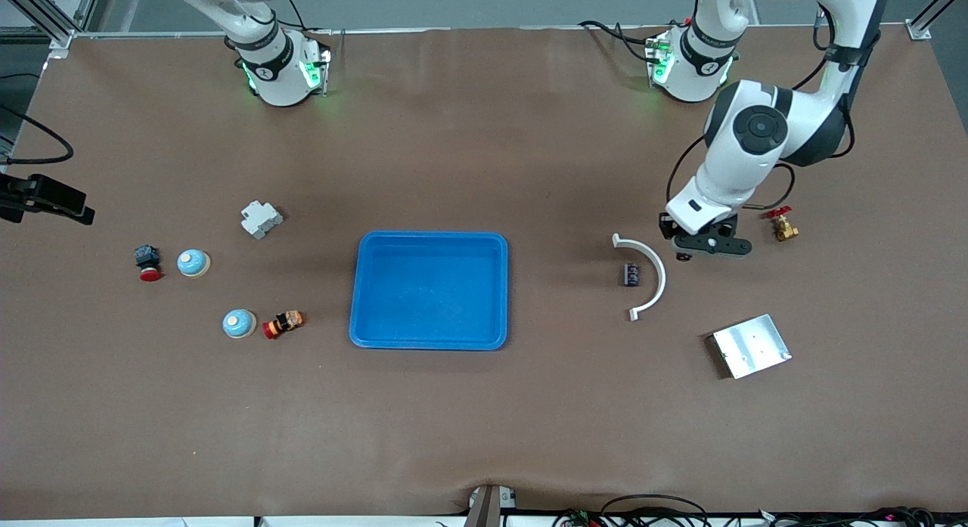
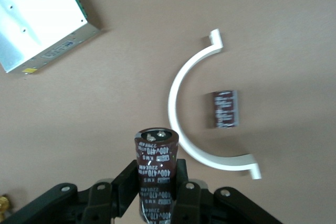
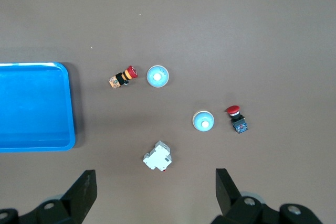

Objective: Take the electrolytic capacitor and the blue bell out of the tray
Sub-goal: 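Lower the held capacitor beside the white arc with the left gripper, then set the capacitor down beside the arc and open the left gripper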

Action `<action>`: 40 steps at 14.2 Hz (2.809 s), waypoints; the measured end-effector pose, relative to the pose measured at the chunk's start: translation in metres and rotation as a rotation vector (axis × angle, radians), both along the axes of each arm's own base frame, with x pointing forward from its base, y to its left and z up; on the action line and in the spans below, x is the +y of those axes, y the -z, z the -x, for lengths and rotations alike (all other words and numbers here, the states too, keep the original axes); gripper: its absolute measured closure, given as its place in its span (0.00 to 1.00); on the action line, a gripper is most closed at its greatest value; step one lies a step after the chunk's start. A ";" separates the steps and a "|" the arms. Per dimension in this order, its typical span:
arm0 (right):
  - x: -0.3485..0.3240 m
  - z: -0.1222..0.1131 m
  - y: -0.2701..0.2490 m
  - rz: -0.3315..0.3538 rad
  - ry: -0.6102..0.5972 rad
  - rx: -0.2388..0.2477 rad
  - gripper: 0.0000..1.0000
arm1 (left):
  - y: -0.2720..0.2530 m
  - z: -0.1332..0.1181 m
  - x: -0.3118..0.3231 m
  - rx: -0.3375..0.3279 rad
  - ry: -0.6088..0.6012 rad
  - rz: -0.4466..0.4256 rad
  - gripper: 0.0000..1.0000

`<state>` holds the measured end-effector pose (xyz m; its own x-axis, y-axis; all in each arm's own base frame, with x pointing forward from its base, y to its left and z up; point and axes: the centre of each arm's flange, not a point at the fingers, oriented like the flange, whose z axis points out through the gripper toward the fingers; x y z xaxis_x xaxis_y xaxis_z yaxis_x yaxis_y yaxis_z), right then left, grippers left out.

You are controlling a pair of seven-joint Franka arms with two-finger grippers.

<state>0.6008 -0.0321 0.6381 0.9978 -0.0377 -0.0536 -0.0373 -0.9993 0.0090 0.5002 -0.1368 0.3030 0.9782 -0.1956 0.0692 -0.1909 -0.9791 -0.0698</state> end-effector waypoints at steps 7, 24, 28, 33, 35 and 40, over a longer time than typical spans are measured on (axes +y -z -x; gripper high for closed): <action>-0.003 0.001 0.000 0.000 0.003 0.009 0.00 | 0.021 -0.021 0.049 0.033 0.076 -0.014 0.68; -0.002 0.003 -0.005 0.000 -0.003 0.000 0.00 | 0.082 -0.052 0.076 0.112 0.110 -0.016 0.68; -0.001 0.003 -0.005 0.000 -0.005 0.000 0.00 | 0.098 -0.056 0.076 0.133 0.090 0.000 0.68; -0.002 0.003 -0.005 0.000 -0.004 0.000 0.00 | 0.102 -0.056 0.067 0.141 -0.016 0.049 0.68; -0.001 0.003 -0.005 0.000 -0.005 0.000 0.00 | 0.101 -0.056 0.058 0.133 -0.042 0.054 0.68; -0.001 0.003 -0.005 0.000 -0.006 0.000 0.00 | 0.109 -0.056 0.051 0.119 -0.056 0.058 0.68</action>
<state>0.5979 -0.0330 0.6428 0.9981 -0.0318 -0.0536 -0.0314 -0.9995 0.0093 0.5563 -0.0855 0.1944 0.9895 -0.1393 -0.0381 -0.1391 -0.9902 0.0073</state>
